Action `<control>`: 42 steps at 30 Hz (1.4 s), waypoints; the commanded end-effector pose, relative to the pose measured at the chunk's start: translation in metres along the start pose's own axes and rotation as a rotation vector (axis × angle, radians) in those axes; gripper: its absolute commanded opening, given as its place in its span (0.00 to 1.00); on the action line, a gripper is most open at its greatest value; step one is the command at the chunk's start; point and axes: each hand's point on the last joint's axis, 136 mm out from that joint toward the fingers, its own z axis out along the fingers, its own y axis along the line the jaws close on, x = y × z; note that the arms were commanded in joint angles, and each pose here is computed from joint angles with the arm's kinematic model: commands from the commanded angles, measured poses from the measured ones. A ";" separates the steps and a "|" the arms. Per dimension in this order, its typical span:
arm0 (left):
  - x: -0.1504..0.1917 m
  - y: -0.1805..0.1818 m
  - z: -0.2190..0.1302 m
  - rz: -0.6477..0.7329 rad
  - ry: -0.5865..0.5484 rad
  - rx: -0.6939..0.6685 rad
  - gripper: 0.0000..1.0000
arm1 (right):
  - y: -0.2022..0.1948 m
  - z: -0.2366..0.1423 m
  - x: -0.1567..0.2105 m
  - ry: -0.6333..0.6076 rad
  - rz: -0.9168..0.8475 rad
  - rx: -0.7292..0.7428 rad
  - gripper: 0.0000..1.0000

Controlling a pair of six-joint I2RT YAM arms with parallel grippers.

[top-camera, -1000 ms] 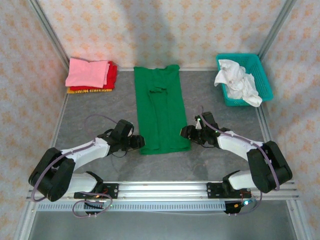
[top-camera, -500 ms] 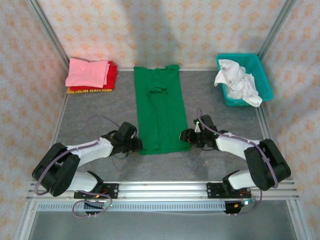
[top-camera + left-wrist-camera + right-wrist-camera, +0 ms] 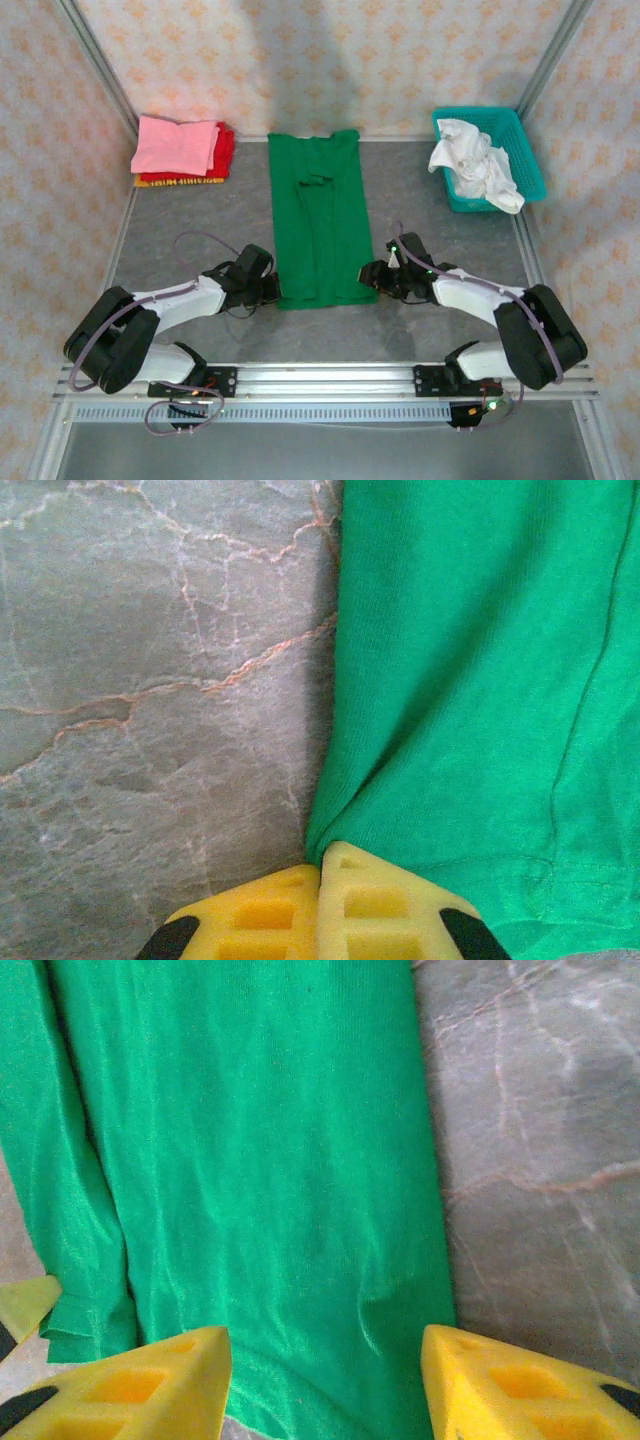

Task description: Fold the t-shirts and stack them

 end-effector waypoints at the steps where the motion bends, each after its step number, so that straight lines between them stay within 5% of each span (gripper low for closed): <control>1: 0.022 0.025 0.015 0.015 0.051 -0.098 0.00 | -0.011 -0.008 0.005 -0.006 0.019 0.060 0.53; 14: 0.021 0.043 -0.001 0.002 0.010 -0.174 0.00 | -0.005 0.012 0.019 0.060 0.038 0.036 0.49; 31: 0.016 0.050 -0.019 -0.016 -0.035 -0.188 0.00 | -0.008 0.008 0.024 0.062 0.046 0.068 0.00; 42: 0.045 0.044 -0.027 0.039 0.089 -0.155 0.00 | -0.013 0.004 0.067 0.178 0.036 0.022 0.00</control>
